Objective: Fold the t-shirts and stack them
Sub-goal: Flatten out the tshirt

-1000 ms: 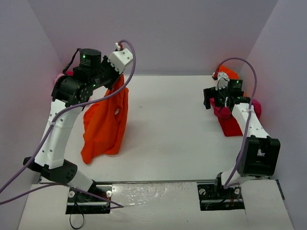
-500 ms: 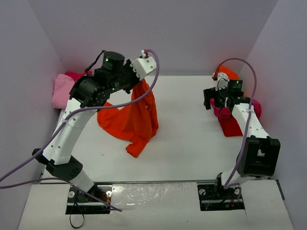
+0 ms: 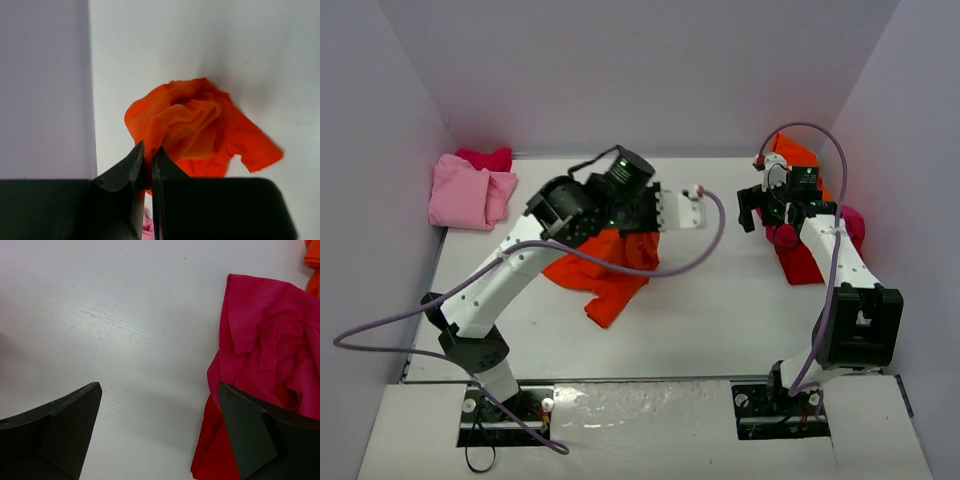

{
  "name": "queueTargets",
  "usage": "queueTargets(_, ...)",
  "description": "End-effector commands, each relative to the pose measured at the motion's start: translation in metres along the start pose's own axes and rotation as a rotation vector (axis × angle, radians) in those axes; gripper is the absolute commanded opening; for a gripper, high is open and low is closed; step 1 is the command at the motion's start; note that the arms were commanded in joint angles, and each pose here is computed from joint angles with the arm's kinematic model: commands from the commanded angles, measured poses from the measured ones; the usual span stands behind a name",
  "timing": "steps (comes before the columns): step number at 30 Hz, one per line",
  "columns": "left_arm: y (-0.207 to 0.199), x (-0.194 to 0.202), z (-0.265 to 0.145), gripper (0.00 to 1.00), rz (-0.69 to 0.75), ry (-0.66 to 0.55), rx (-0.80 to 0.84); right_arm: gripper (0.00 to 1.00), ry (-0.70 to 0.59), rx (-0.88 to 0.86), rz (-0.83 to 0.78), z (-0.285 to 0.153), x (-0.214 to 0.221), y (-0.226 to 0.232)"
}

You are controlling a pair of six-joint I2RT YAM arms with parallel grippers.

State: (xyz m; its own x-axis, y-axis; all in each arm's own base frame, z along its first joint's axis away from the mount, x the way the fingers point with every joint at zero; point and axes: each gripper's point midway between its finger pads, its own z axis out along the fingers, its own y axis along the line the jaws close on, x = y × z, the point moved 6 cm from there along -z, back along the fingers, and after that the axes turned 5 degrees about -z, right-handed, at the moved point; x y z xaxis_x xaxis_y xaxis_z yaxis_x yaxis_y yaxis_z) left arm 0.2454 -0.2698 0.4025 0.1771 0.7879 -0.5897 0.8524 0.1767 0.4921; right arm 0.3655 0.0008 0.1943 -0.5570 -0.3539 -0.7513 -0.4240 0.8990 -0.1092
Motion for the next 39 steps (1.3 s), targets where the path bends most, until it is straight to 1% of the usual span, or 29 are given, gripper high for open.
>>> queueTargets(1,-0.085,-0.005,0.026,0.00,0.280,0.126,0.310,1.00,-0.067,0.030,-0.046,-0.008,-0.023,-0.007)
queueTargets(2,-0.096,-0.009,0.031,0.00,0.304,0.131,0.342,1.00,-0.063,0.032,-0.046,-0.007,-0.022,-0.007)
queueTargets(5,-0.124,-0.036,0.039,0.00,0.343,0.070,0.431,1.00,-0.058,0.034,-0.045,-0.005,-0.021,-0.008)
queueTargets(8,-0.131,-0.067,0.039,0.00,0.313,-0.045,0.459,1.00,-0.061,0.038,-0.046,-0.007,-0.022,-0.008)
queueTargets(10,-0.123,-0.092,0.028,0.00,0.294,-0.157,0.419,1.00,-0.068,0.042,-0.049,-0.010,-0.024,-0.008)
queueTargets(11,-0.123,-0.094,0.026,0.00,0.285,-0.167,0.415,1.00,-0.071,0.043,-0.051,-0.011,-0.024,-0.008)
queueTargets(14,-0.100,-0.124,-0.010,0.00,0.257,-0.332,0.298,1.00,-0.075,0.048,-0.053,-0.014,-0.025,-0.008)
queueTargets(17,-0.071,-0.139,-0.059,0.00,0.205,-0.472,0.145,1.00,-0.081,0.052,-0.054,-0.015,-0.027,-0.008)
queueTargets(20,-0.043,-0.142,-0.103,0.00,0.129,-0.581,-0.008,1.00,-0.077,0.049,-0.052,-0.013,-0.026,-0.008)
queueTargets(24,0.003,-0.131,-0.162,0.00,-0.003,-0.683,-0.256,1.00,-0.066,0.048,-0.044,-0.009,-0.025,-0.009)
queueTargets(26,0.028,-0.116,-0.176,0.00,-0.064,-0.662,-0.364,1.00,-0.061,0.048,-0.043,-0.006,-0.025,-0.010)
queueTargets(28,0.051,-0.097,-0.179,0.00,-0.111,-0.599,-0.457,1.00,-0.056,0.051,-0.045,-0.005,-0.024,-0.011)
queueTargets(30,0.078,-0.066,-0.173,0.00,-0.153,-0.475,-0.534,1.00,-0.053,0.062,-0.048,-0.005,-0.025,-0.013)
queueTargets(32,0.093,-0.041,-0.157,0.00,-0.176,-0.370,-0.561,1.00,-0.049,0.072,-0.046,-0.003,-0.026,-0.015)
queueTargets(34,0.097,-0.009,-0.123,0.00,-0.189,-0.226,-0.528,1.00,-0.043,0.076,-0.043,-0.001,-0.027,-0.016)
queueTargets(35,0.102,0.006,-0.112,0.00,-0.189,-0.166,-0.537,1.00,-0.045,0.080,-0.044,0.000,-0.030,-0.016)
queueTargets(38,0.101,0.053,-0.071,0.00,-0.192,0.006,-0.514,1.00,-0.035,0.084,-0.052,0.002,-0.032,-0.014)
queueTargets(39,0.097,0.074,-0.051,0.00,-0.181,0.077,-0.488,1.00,-0.032,0.086,-0.057,0.003,-0.032,-0.012)
